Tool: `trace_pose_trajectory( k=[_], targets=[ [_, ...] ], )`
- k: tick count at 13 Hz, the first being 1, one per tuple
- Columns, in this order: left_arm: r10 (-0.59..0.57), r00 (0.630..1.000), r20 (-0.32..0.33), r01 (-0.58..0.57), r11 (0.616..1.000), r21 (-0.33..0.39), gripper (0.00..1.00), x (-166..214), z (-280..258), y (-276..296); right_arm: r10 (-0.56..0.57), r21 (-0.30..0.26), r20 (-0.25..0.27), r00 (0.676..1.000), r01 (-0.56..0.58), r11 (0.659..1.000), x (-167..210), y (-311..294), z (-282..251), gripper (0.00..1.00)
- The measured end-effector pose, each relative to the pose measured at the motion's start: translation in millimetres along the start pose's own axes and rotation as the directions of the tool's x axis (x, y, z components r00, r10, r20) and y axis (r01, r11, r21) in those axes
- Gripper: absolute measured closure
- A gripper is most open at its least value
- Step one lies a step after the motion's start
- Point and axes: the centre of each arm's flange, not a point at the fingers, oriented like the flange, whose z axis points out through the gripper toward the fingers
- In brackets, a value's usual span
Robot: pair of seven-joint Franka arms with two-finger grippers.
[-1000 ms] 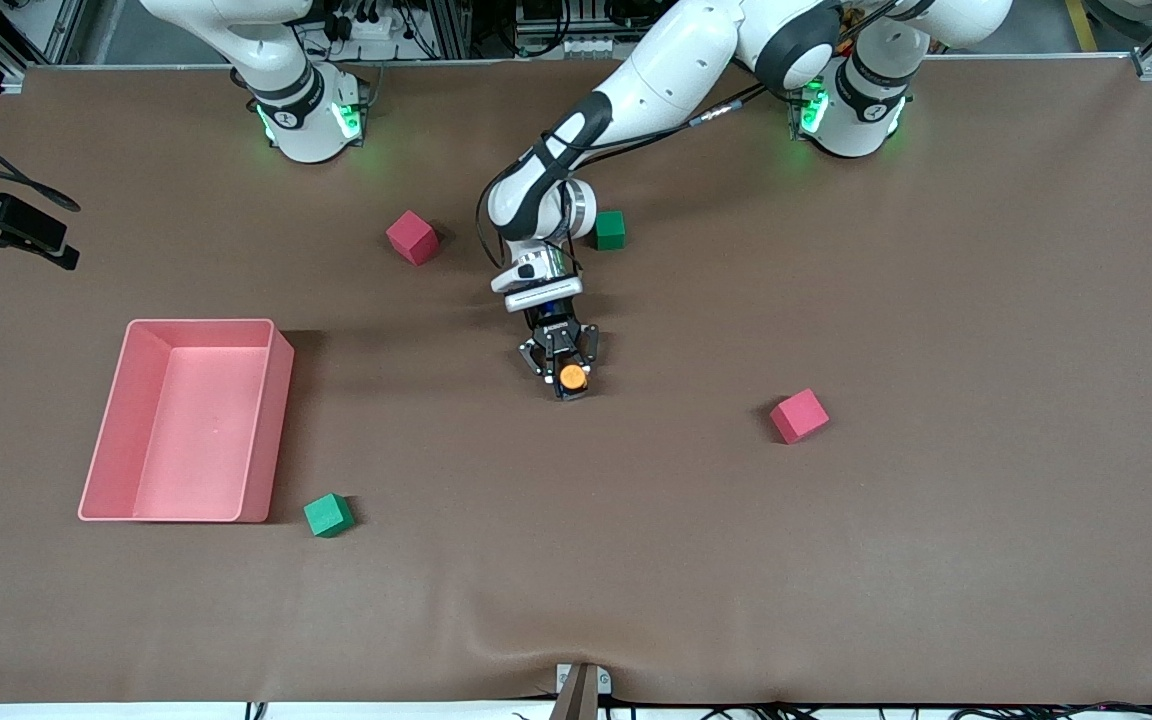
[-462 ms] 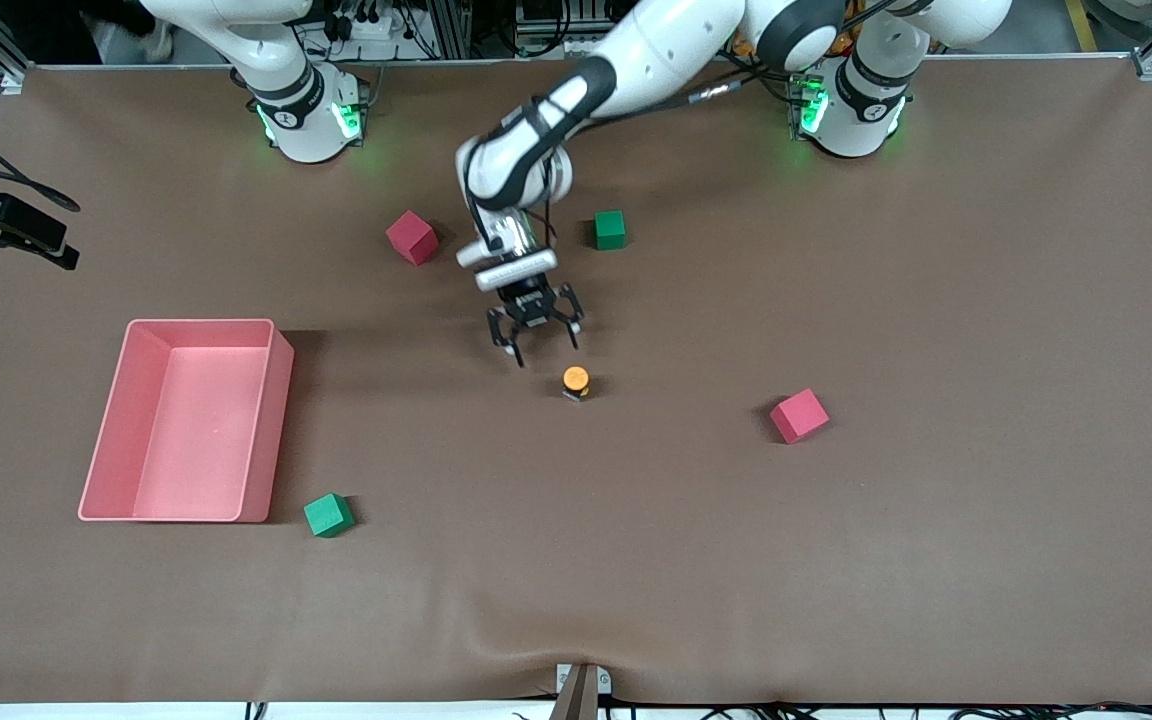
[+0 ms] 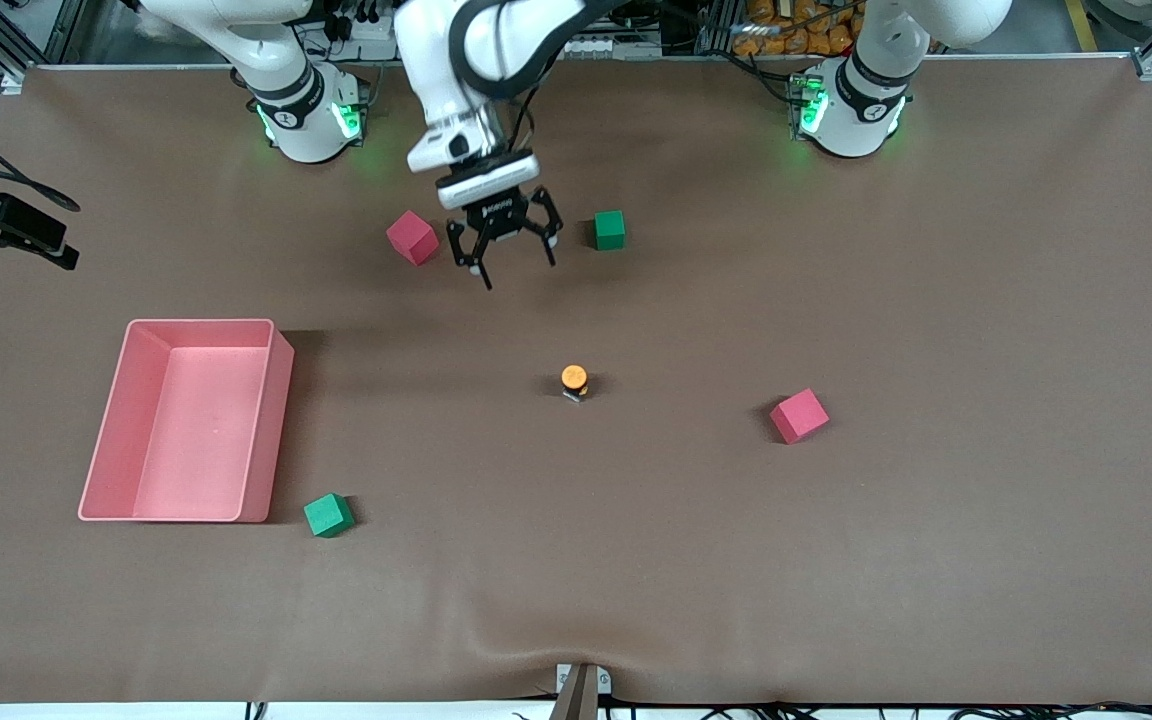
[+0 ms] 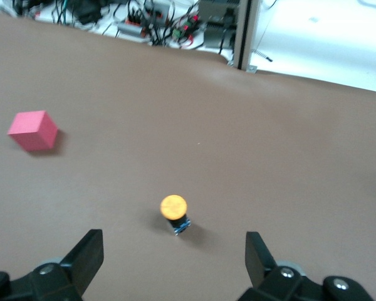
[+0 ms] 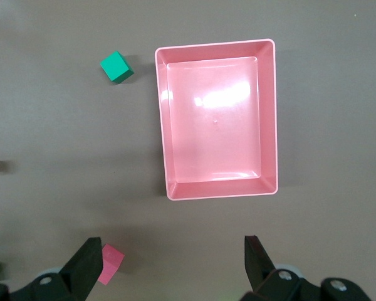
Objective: Place and upright button with both arms
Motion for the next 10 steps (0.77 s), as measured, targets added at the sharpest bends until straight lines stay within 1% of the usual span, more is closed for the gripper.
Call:
trace_pose_trajectory(
  k=[1, 3, 5, 6, 7, 8, 10],
  targets=[
    [-0.043, 0.997, 0.056, 0.043, 0.999, 0.009, 0.00, 46.8, -7.4, -11.1, 0.000, 0.000, 0.000, 1.000, 0.000, 1.000, 0.0, 0.0, 0.0, 0.00],
    [-0.111, 0.979, 0.169, 0.108, 0.994, 0.026, 0.00, 158.4, -3.6, -48.4, 0.000, 0.000, -0.001, 1.000, 0.000, 1.000, 0.2, -0.2, -0.3, 0.00],
    [-0.177, 0.950, 0.257, 0.172, 0.984, 0.043, 0.00, 268.5, 17.6, -106.0, 0.000, 0.000, -0.004, 1.000, 0.000, 1.000, 0.8, -0.2, -0.6, 0.00],
    [-0.193, 0.933, 0.304, 0.187, 0.981, 0.047, 0.00, 311.1, 32.3, -136.3, 0.000, 0.000, -0.004, 1.000, 0.000, 1.000, 1.0, -0.1, -0.6, 0.00],
    [-0.188, 0.916, 0.354, 0.185, 0.982, 0.043, 0.00, 346.8, 48.6, -166.4, 0.001, -0.001, -0.005, 1.000, -0.001, 1.000, 1.2, 0.3, -0.7, 0.00],
    [-0.158, 0.905, 0.395, 0.160, 0.987, 0.029, 0.00, 377.9, 66.0, -196.9, 0.001, -0.001, -0.005, 1.000, -0.001, 1.000, 1.2, 0.8, -1.0, 0.00],
    [-0.042, 0.888, 0.458, 0.061, 0.998, -0.027, 0.00, 429.5, 95.9, -260.2, 0.002, -0.001, -0.006, 1.000, -0.002, 1.000, 1.2, 1.4, -1.2, 0.00]
  ],
)
